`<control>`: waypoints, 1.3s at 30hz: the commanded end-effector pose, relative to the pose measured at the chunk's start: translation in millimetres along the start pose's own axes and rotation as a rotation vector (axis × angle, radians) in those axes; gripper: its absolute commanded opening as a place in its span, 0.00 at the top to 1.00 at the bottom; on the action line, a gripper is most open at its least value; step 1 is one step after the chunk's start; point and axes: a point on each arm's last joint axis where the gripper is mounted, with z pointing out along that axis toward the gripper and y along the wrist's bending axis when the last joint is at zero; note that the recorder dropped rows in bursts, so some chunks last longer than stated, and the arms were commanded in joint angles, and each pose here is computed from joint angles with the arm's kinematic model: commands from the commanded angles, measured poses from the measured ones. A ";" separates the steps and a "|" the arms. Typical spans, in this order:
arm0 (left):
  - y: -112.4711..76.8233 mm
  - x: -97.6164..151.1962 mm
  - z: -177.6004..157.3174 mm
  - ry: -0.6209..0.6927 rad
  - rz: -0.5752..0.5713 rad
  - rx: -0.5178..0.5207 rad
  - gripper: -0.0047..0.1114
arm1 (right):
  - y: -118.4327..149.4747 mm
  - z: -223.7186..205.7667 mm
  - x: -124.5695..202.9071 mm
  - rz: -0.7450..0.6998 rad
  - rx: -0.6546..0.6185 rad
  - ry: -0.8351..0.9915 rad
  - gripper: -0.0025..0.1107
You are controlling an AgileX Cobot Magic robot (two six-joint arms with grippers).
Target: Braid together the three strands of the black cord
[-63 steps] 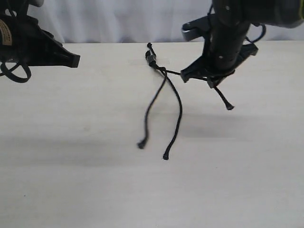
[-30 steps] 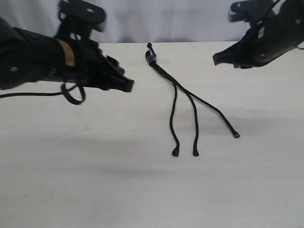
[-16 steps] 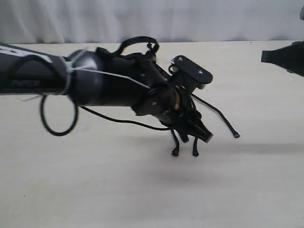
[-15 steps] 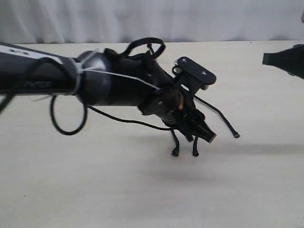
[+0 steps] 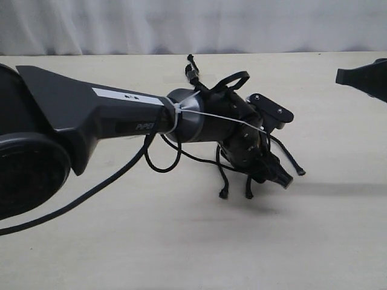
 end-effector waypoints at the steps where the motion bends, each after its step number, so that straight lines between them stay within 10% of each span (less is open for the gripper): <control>1: -0.1 -1.1 1.3 0.000 -0.015 0.004 0.52 | -1.0 -0.2 -0.7 0.022 0.001 -0.014 0.94; 9: -0.6 11.2 20.1 0.057 -0.041 0.012 0.53 | -1.0 -0.2 -0.7 0.022 0.001 -0.014 0.94; 17: -1.8 13.9 16.2 0.101 -0.049 0.014 0.96 | -1.0 -0.2 -0.7 0.022 0.001 -0.014 0.94; 39: 76.1 -6.5 -86.0 0.220 0.003 -0.286 0.96 | -0.2 -0.2 -1.5 0.020 -0.003 -0.024 0.94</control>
